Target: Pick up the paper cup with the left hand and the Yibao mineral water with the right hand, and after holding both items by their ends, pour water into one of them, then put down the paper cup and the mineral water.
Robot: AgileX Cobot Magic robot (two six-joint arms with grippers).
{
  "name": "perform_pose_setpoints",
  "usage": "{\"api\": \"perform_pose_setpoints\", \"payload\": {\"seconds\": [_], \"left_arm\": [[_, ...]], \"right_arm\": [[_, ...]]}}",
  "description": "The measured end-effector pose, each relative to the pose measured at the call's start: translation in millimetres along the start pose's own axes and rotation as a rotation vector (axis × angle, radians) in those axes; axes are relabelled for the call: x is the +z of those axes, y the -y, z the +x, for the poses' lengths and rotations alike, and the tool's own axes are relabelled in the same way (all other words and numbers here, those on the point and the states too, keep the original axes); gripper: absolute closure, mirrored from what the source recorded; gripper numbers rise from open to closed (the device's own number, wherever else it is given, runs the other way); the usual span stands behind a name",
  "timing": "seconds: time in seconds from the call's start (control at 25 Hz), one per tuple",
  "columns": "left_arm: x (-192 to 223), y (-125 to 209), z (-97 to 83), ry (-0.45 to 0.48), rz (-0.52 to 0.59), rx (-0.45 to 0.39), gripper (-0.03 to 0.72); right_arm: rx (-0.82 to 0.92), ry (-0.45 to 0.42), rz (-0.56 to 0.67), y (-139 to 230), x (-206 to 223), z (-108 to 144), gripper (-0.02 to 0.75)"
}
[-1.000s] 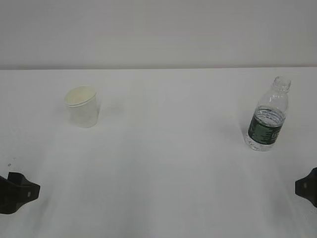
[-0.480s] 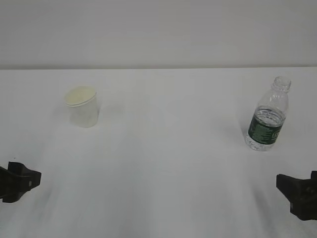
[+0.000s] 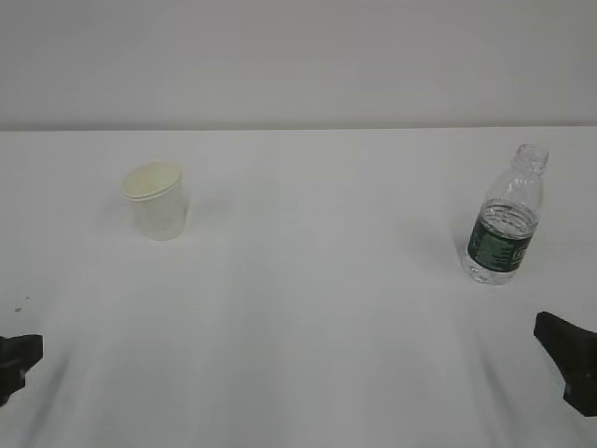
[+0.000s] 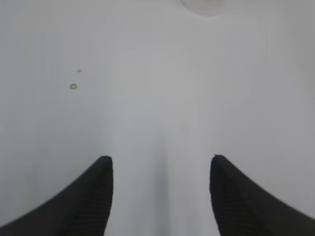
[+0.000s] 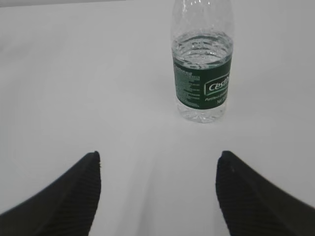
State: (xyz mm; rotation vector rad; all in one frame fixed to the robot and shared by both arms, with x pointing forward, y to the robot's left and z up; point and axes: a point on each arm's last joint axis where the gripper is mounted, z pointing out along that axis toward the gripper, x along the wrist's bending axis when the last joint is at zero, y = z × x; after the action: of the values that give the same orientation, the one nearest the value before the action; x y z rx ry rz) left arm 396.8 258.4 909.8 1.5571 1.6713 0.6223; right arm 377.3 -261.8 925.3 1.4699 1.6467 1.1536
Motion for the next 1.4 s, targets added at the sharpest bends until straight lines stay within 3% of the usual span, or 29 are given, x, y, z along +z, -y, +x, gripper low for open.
{"api": "perform_pose_setpoints", "payload": {"seconds": [0.12, 0.24, 0.36, 1.08, 1.16, 1.32, 1.4], "left_arm": [[-9.1, 8.6, 5.3, 0.023, -0.097, 0.021, 0.242], [-11.4, 6.4, -1.6, 0.103, -0.152, 0.109, 0.242], [-12.0, 5.1, -5.0, 0.137, -0.171, 0.14, 0.242], [-14.2, -1.0, -7.5, 0.163, -0.249, 0.143, 0.278], [-14.9, -3.3, -8.1, 0.169, -0.276, 0.142, 0.23], [-15.9, -6.6, -8.2, 0.17, -0.313, 0.128, 0.064], [-16.2, -7.5, -8.3, 0.172, -0.322, 0.113, 0.043]], "right_arm": [[-0.008, -0.02, -0.017, -1.5, -0.1, 1.9, 0.186], [-0.022, -0.035, -0.02, -1.8, -0.1, 3.2, 0.186], [-0.024, -0.039, -0.023, -1.9, -0.1, 3.6, 0.186], [0.035, -0.043, -0.026, -2.3, -0.2, 3.8, 0.186], [0.036, -0.046, -0.025, -2.3, -0.2, 4.1, 0.185], [0.013, -0.067, -0.024, -2.1, -0.3, 6.1, 0.154], [0.008, -0.073, -0.023, -2.0, -0.4, 6.6, 0.141]]}}
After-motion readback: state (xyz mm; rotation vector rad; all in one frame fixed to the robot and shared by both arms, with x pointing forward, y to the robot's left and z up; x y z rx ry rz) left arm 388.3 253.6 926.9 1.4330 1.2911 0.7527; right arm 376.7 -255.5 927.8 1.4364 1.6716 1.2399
